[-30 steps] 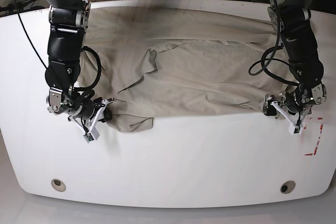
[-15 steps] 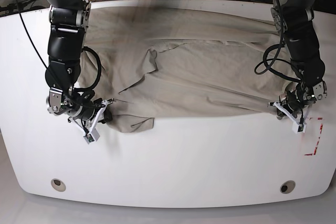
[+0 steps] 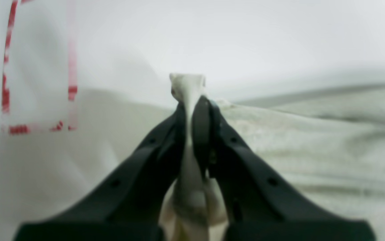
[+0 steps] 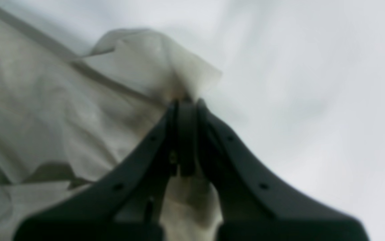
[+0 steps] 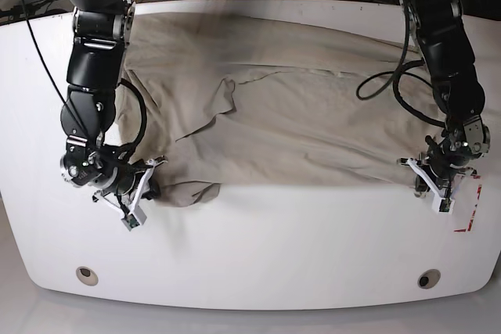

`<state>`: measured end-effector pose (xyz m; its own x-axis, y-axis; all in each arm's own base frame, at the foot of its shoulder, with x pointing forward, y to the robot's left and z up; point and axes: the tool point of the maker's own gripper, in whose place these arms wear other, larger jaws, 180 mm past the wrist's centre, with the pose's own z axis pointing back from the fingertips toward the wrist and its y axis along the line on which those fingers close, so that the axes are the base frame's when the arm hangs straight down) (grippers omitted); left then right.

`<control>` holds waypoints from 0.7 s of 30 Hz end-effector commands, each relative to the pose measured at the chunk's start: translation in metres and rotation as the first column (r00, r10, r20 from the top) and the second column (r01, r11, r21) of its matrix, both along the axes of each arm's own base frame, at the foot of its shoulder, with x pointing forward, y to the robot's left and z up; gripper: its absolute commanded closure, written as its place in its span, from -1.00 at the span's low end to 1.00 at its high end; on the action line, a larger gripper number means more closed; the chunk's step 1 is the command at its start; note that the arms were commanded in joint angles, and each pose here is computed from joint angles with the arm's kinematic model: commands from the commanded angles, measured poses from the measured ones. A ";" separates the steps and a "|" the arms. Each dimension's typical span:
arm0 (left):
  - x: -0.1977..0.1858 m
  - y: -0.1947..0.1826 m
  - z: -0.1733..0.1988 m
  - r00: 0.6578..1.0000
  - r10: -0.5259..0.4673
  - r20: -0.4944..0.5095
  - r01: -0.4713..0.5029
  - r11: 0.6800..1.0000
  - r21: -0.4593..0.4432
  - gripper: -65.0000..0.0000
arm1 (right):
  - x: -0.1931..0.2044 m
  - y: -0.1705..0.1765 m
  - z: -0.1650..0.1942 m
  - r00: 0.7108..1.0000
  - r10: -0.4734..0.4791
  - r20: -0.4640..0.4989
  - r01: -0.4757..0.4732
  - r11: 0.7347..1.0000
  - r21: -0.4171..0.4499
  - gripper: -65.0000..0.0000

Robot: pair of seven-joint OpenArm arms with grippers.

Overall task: Fold the T-shirt properly
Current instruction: 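Lift the hem with both grippers and fold it over toward the collar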

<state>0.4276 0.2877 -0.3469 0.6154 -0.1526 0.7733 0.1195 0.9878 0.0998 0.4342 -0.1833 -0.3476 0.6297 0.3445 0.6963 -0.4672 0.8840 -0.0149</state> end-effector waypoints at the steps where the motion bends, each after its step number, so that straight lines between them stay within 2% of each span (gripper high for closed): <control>1: 0.011 0.007 0.036 0.995 -0.003 0.099 0.000 0.999 0.034 1.00 | 0.016 -0.008 0.042 0.995 0.000 0.097 0.004 0.999 -0.039 1.00; 6: 0.001 0.004 0.038 0.994 -0.036 0.108 0.029 0.998 0.062 1.00 | 0.005 -0.025 0.070 0.988 -0.032 0.150 0.048 0.993 -0.103 1.00; 13: -0.027 -0.022 0.036 0.974 -0.212 0.086 0.200 0.971 0.129 1.00 | -0.029 -0.045 0.099 0.980 -0.068 0.187 0.110 0.969 -0.222 1.00; 17: -0.046 -0.030 0.032 0.963 -0.262 0.067 0.249 0.955 0.162 1.00 | -0.057 -0.047 0.101 0.978 -0.074 0.196 0.127 0.953 -0.273 1.00; 21: -0.065 -0.027 0.024 0.961 -0.275 0.031 0.265 0.945 0.190 1.00 | -0.087 -0.047 0.085 0.983 -0.102 0.155 0.143 0.949 -0.282 1.00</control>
